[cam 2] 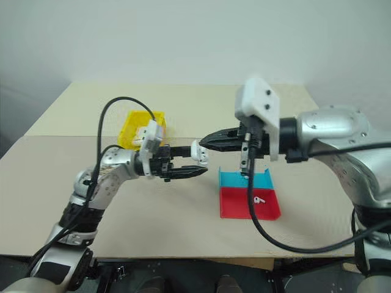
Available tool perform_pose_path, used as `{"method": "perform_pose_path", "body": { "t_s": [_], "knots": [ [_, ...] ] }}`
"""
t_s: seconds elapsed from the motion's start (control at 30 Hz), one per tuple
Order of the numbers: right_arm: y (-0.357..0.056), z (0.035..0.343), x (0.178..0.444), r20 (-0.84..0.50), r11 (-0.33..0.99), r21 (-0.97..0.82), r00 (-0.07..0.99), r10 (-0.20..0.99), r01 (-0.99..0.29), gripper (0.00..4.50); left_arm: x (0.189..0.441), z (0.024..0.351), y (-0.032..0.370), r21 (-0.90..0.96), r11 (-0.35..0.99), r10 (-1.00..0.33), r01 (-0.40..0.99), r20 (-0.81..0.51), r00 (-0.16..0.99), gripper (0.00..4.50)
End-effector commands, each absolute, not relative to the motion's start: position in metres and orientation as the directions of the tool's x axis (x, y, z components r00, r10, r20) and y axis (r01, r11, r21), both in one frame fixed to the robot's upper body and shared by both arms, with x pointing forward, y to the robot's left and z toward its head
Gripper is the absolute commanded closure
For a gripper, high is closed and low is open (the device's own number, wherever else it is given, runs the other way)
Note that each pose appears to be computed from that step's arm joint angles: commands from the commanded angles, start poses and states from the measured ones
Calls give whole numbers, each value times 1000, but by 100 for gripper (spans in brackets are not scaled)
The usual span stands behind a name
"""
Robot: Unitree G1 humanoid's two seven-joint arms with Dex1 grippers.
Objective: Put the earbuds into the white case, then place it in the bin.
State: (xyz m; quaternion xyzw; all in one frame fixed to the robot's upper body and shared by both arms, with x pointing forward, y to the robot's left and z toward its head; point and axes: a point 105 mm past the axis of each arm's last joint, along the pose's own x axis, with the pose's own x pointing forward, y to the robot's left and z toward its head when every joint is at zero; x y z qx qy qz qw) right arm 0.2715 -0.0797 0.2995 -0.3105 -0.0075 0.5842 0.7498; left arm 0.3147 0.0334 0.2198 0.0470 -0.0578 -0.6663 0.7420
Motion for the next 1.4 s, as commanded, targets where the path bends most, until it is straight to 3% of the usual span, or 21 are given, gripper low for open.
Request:
{"method": "perform_pose_path", "body": {
  "t_s": [0.03,0.33,0.53,0.7,0.87,0.97,1.1,1.27,1.4],
  "knots": [
    [-70,307,278,-418,64,-534,329,847,-843,447,315,233,26,223,117,-993,968,41,110,171],
    [-54,295,295,-557,-53,-580,347,755,-813,447,311,236,26,236,117,-992,965,63,106,171],
    [-71,294,302,-555,1,-577,393,733,-817,447,314,238,34,230,188,-981,955,100,169,171],
    [-79,304,306,-460,147,-562,455,762,-814,447,316,240,42,214,248,-964,945,148,219,171],
    [-90,338,307,-172,412,-394,506,845,-822,447,324,250,49,228,410,-900,883,257,352,171],
    [-107,341,301,-32,487,-271,514,857,-830,447,337,256,57,238,569,-814,787,298,498,171],
    [-124,318,301,27,588,-215,598,801,-780,447,360,269,86,201,778,-624,595,363,692,171],
    [-117,283,303,-8,671,-254,695,719,-697,447,404,257,128,160,956,-285,245,322,903,171],
    [-106,270,300,-52,668,-255,700,712,-699,447,431,242,138,170,981,-132,91,246,960,171]
  ]
}}
